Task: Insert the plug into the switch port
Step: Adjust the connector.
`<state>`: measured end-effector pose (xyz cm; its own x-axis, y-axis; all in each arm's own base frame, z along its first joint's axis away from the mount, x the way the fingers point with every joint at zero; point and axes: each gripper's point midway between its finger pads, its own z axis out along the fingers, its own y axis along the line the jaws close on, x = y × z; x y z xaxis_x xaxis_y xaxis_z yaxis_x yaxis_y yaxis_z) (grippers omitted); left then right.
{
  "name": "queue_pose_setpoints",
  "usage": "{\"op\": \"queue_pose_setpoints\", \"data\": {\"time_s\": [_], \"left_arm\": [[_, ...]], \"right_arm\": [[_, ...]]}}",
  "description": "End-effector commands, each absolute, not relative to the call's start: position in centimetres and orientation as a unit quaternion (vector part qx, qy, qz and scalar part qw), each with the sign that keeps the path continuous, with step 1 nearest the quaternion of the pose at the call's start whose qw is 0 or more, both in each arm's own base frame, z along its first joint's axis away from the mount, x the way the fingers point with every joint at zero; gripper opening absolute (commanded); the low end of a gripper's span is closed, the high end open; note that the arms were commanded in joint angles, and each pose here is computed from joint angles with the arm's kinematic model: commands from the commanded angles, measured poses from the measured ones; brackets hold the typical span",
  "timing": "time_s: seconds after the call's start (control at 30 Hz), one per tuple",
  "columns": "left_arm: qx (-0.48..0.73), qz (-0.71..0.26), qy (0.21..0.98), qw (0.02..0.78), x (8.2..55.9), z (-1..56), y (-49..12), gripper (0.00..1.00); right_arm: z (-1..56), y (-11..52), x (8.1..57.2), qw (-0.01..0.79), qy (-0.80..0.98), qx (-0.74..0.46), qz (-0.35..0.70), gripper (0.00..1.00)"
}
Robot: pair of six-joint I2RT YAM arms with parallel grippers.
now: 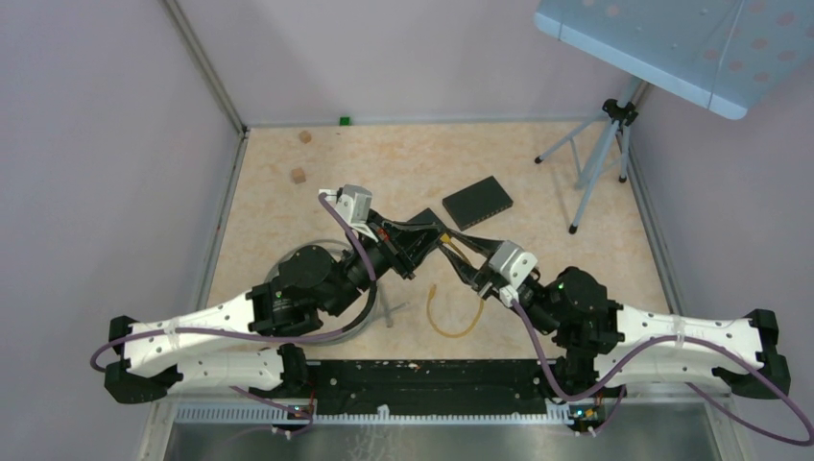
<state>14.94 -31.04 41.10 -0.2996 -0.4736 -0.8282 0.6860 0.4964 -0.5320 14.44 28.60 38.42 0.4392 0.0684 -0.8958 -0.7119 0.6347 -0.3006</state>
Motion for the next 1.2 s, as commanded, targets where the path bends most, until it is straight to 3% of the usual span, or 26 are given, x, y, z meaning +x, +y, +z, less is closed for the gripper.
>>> {"op": "queue_pose_setpoints", "data": {"time_s": [0.0, 0.13, 0.2, 0.3, 0.37, 0.4, 0.47, 0.53, 0.63, 0.73, 0.83, 1.03, 1.17], "left_arm": [[0.074, -0.52, 0.617, 0.585, 14.4, 42.6, -30.6, 0.0], [0.076, -0.525, 0.616, 0.583, 14.2, 42.7, -30.7, 0.0], [0.075, -0.528, 0.615, 0.581, 14.2, 42.8, -30.7, 0.0], [0.075, -0.533, 0.612, 0.579, 14.0, 43.1, -30.8, 0.0], [0.076, -0.537, 0.61, 0.578, 13.9, 43.3, -30.9, 0.02], [0.076, -0.54, 0.608, 0.577, 13.8, 43.4, -30.8, 0.08], [0.08, -0.543, 0.603, 0.579, 13.7, 43.8, -30.7, 0.45], [0.089, -0.538, 0.594, 0.591, 13.6, 44.2, -30.4, 0.74], [0.109, -0.52, 0.58, 0.618, 13.6, 45.4, -29.0, 0.92], [0.102, -0.497, 0.579, 0.639, 13.9, 46.4, -26.7, 0.97], [0.088, -0.473, 0.588, 0.65, 14.4, 46.6, -24.6, 0.97], [0.091, -0.411, 0.654, 0.629, 15.3, 42.6, -23.8, 0.82], [0.13, -0.37, 0.7, 0.597, 15.9, 38.9, -26.2, 0.92]], "right_arm": [[38.9, 28.2, 14.7, 0.781, 0.465, -0.331, 0.255, 0.33], [38.5, 28.2, 14.9, 0.779, 0.468, -0.334, 0.25, 0.3], [38.4, 28.3, 14.9, 0.778, 0.47, -0.336, 0.248, 0.22], [38.5, 28.3, 15.0, 0.779, 0.468, -0.335, 0.248, 0.0], [38.7, 28.1, 14.9, 0.781, 0.465, -0.331, 0.251, 0.0], [38.8, 27.9, 14.9, 0.783, 0.465, -0.328, 0.252, 0.0], [39.0, 27.5, 14.9, 0.785, 0.465, -0.322, 0.254, 0.0], [39.2, 27.1, 14.9, 0.782, 0.471, -0.317, 0.256, 0.0], [39.6, 26.6, 14.8, 0.768, 0.492, -0.304, 0.274, 0.0], [39.5, 26.4, 14.6, 0.743, 0.52, -0.297, 0.299, 0.0], [39.0, 26.1, 14.4, 0.725, 0.539, -0.287, 0.318, 0.0], [38.6, 24.2, 15.2, 0.71, 0.57, -0.218, 0.351, 0.0], [37.1, 23.4, 17.1, 0.674, 0.61, -0.16, 0.385, 0.0]]}}
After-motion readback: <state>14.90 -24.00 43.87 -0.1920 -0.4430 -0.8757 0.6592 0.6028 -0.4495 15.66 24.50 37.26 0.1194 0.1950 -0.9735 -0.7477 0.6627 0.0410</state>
